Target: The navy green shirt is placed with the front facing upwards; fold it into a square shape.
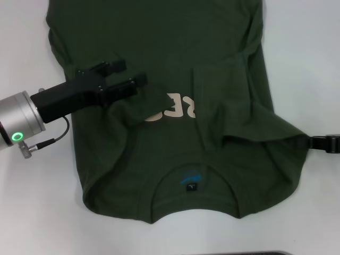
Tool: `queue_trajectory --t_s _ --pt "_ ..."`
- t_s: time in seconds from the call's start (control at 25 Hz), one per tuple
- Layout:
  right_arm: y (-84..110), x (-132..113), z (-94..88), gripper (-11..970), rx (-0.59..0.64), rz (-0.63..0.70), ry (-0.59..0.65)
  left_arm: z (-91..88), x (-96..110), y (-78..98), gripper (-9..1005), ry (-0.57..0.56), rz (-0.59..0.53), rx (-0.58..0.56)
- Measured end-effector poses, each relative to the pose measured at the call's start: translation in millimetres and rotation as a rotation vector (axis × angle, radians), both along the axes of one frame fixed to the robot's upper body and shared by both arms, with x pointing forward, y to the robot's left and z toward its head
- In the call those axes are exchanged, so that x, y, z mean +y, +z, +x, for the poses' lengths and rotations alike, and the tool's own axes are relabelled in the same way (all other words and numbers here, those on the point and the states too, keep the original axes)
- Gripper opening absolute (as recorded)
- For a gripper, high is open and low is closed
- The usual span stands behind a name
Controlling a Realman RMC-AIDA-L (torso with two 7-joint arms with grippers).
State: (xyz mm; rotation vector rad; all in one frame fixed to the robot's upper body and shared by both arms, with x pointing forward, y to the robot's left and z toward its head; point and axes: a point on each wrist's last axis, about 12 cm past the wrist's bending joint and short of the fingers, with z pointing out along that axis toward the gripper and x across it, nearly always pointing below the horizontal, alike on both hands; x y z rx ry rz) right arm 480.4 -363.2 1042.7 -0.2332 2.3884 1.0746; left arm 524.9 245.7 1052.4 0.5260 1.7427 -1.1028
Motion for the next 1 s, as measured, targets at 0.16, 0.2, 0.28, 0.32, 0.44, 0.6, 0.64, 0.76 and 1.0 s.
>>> queue_trajectory --t_s 0.16,0.2,0.28,0.32,0.44,0.6,0.64,0.76,1.0 --pt "-4.6 -10.7 -16.1 1 0.003 0.011 -0.042 -0.5 1.0 0.2 841 0.001 -0.004 0.005" --pt "-5.8 -12.4 -20.9 1 0.004 0.017 -0.046 -0.5 1.2 0.2 841 0.001 -0.006 0.007" --pt "-7.5 -14.6 -28.4 1 0.003 0.027 -0.054 -0.4 1.7 0.3 841 0.003 -0.007 0.011" --pt "-8.5 -15.7 -32.4 1 0.003 0.033 -0.059 -0.2 2.2 0.5 841 0.004 -0.008 0.014" --pt "-11.0 -19.6 -42.4 1 0.003 0.043 -0.080 0.5 4.0 1.1 841 0.006 -0.010 0.021" --pt "-13.3 -21.8 -48.5 1 0.011 0.045 -0.094 -0.4 7.3 1.2 841 0.011 -0.019 0.041" --pt "-13.6 -22.3 -49.6 2 0.012 0.046 -0.097 -0.6 8.1 1.2 841 0.012 -0.022 0.048" --pt "-13.5 -24.8 -51.8 2 0.005 0.047 -0.109 -2.4 13.7 0.4 841 0.022 -0.034 0.086" --pt "-10.4 -28.7 -48.7 2 -0.012 0.044 -0.122 -14.5 32.6 -2.8 841 0.031 -0.052 0.169"
